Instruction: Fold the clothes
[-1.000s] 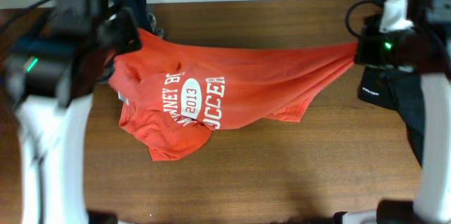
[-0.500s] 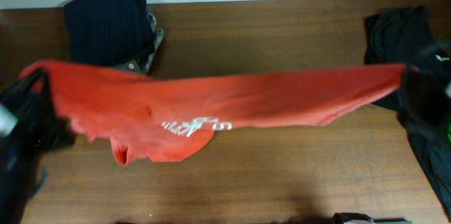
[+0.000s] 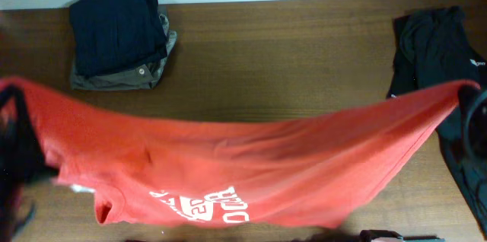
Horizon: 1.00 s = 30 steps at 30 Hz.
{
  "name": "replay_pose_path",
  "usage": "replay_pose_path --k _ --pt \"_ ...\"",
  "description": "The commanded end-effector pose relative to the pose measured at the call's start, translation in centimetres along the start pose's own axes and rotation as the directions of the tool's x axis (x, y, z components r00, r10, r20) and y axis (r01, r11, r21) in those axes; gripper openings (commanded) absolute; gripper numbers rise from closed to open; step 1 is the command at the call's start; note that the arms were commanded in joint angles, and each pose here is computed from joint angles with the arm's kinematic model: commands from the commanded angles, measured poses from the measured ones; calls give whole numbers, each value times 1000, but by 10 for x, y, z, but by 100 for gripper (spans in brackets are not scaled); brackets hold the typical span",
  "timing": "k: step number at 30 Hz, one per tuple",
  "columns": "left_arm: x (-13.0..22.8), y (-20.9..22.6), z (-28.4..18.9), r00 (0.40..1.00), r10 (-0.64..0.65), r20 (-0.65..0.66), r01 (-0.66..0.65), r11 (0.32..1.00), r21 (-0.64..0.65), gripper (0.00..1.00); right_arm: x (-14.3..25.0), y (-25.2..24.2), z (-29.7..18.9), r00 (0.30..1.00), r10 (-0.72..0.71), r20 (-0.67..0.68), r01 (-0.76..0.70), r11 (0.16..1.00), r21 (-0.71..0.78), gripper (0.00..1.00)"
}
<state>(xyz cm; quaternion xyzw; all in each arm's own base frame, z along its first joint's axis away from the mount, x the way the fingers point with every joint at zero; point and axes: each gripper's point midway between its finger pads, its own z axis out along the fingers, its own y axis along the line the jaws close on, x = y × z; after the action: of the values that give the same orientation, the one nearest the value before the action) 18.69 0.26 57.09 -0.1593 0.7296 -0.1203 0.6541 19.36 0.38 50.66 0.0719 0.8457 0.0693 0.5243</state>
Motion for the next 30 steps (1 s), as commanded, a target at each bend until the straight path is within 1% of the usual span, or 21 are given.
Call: replay_pose_path --k 1,4,7,10,14,16,17,19,21,23,25,27,30 --pt "18 -6 73 995 15 -97 -22 997 -67 0 -11 -12 49 998 20 -64 -17 999 51 4" --pt "34 -11 134 987 57 -153 -73 992 -99 0 -20 -16 93 994 25 -105 -18 998 61 4" --pt "55 -19 208 974 114 -195 -135 985 -102 0 -28 -22 148 989 28 -147 -18 997 69 4" --pt "84 -22 277 968 124 -220 -151 982 -110 0 -28 -28 207 981 36 -191 -23 997 70 4" --pt "111 -23 348 975 121 -188 -146 982 -124 1 -23 -23 275 972 40 -231 -43 999 -10 4" --pt "104 -26 365 984 127 -129 -141 984 -111 2 -28 -21 289 976 39 -212 -49 998 -40 4" --pt "94 -27 366 988 122 -93 -132 986 -106 2 -34 -22 290 981 40 -191 -50 998 -48 4" --pt "61 -32 356 994 112 -5 -112 989 -92 1 -52 -25 279 990 42 -133 -49 997 -54 4" --pt "24 -36 331 993 97 62 -91 992 -81 1 -68 -30 258 996 46 -80 -49 998 -44 4" --pt "-4 -39 303 990 101 103 -93 993 -76 1 -82 -35 233 998 49 -26 -49 998 -31 4" --pt "-22 -40 276 984 133 121 -124 989 -77 1 -90 -37 213 999 51 5 -51 998 -23 4" --pt "-24 -36 256 985 146 94 -137 987 -89 1 -90 -37 201 999 53 5 -53 998 -19 4" --pt "1 -23 244 985 171 -33 -174 978 -119 0 -70 -38 199 995 70 -74 -71 997 -7 4"
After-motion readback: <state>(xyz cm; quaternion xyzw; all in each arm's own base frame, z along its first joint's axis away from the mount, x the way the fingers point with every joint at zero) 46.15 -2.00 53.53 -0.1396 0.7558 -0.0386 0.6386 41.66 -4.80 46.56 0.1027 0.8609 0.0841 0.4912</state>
